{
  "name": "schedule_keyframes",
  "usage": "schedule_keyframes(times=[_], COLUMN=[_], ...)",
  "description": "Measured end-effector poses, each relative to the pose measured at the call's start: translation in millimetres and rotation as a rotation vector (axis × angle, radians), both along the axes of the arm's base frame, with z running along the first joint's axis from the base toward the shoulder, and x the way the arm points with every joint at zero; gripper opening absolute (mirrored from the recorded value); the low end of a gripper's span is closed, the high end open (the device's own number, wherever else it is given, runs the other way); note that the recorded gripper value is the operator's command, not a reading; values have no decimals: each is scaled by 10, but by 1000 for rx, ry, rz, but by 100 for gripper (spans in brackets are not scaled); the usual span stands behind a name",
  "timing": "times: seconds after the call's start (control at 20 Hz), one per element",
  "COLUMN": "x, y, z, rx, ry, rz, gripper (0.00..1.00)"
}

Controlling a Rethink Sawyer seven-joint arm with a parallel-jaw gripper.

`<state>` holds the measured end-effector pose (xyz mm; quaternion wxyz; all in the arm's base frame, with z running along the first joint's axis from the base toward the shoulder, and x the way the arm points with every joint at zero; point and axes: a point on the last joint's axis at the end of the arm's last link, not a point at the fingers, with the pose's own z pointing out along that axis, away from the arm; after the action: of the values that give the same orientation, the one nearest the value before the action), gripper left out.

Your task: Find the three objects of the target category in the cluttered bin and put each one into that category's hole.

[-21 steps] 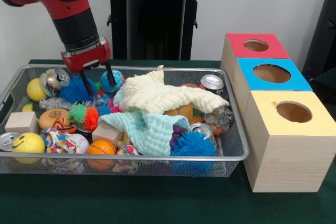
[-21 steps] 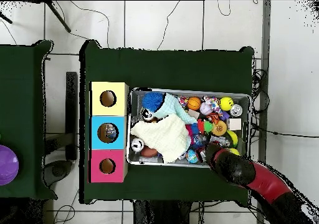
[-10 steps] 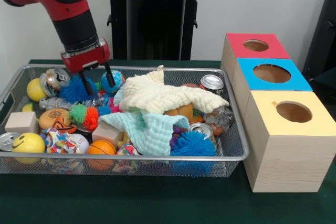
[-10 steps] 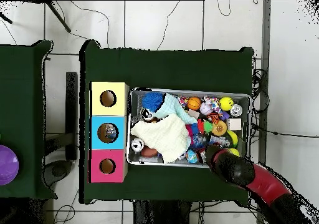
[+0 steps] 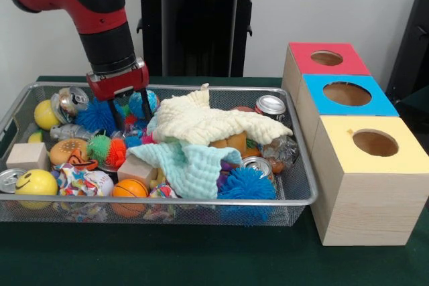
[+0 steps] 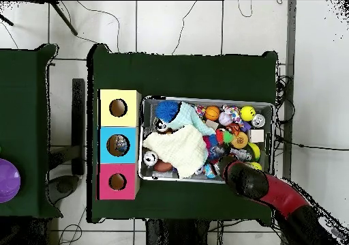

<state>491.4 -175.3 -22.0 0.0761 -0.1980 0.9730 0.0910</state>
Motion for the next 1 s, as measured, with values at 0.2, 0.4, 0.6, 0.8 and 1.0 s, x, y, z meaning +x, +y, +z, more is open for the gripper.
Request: schedule_keyframes(times=[0.2, 0.4, 0.6, 0.8, 1.0], x=[-2, 34, 42, 53, 56], y=[-54, -100, -108, -124, -138], z=[-38, -81, -82, -79, -86], rx=[-9, -12, -7, -2, 7], ry=[4, 3, 10, 13, 17], rz=[-7, -16, -22, -36, -55], gripper=[100, 100, 100, 100, 100])
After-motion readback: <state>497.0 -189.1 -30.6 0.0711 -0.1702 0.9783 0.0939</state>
